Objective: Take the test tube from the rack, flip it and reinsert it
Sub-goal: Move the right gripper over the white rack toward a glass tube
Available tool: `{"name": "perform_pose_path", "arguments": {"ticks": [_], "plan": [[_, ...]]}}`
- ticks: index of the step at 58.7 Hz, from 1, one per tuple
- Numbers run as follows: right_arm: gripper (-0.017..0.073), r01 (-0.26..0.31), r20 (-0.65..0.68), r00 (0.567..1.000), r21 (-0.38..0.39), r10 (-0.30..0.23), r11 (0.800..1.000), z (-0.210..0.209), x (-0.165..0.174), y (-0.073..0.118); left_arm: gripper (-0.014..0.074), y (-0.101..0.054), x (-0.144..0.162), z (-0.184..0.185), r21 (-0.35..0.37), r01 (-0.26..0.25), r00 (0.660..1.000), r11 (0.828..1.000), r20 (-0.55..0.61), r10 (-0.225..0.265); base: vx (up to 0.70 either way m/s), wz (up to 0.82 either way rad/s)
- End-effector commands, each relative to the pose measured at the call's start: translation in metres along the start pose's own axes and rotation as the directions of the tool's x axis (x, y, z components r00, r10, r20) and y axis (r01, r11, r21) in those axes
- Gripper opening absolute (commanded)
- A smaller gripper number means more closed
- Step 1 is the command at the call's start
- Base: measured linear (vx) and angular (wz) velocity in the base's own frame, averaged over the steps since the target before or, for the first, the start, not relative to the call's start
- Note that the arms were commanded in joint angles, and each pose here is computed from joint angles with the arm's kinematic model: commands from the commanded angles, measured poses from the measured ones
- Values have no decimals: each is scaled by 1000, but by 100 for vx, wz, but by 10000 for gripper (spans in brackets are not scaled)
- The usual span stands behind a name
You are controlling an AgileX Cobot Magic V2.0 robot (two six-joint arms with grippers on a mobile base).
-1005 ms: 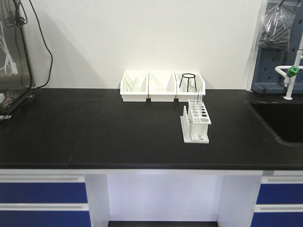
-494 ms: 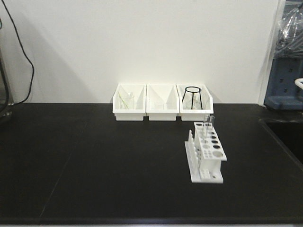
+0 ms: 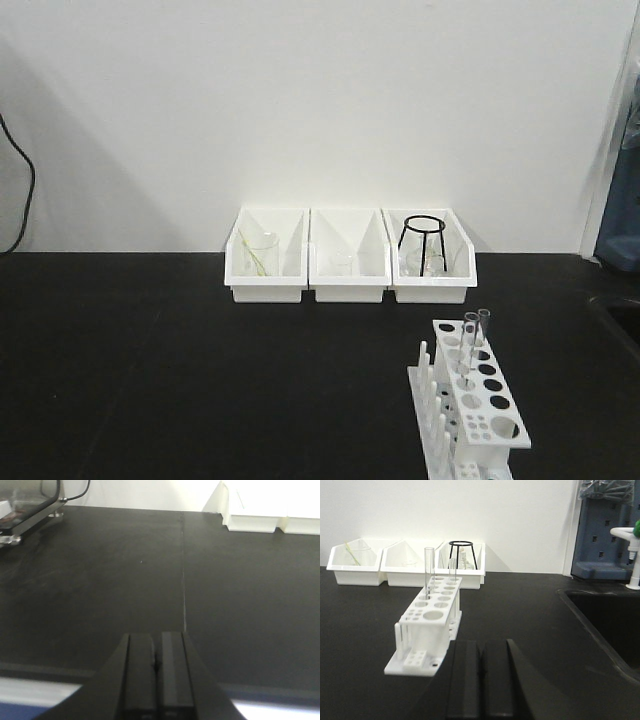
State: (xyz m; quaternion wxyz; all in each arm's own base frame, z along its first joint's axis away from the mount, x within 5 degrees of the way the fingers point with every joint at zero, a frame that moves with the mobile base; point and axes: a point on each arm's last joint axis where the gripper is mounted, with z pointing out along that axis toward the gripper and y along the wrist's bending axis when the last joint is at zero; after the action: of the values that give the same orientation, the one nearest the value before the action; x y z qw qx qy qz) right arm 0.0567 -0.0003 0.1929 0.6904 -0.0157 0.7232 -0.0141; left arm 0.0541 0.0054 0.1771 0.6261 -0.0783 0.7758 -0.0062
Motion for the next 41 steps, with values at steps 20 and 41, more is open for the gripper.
{"name": "perform_pose_path", "arguments": {"ticks": [20,41], "plan": [[-8,6,87,996,-2,-6,1000,-1,-8,0,-6,-2,-8,-1,23,1,995,1000,96,-3,26,-3],[-8,6,87,996,-2,-6,1000,-1,-8,0,-6,-2,-8,-1,23,1,995,1000,96,-3,16,-2]]}}
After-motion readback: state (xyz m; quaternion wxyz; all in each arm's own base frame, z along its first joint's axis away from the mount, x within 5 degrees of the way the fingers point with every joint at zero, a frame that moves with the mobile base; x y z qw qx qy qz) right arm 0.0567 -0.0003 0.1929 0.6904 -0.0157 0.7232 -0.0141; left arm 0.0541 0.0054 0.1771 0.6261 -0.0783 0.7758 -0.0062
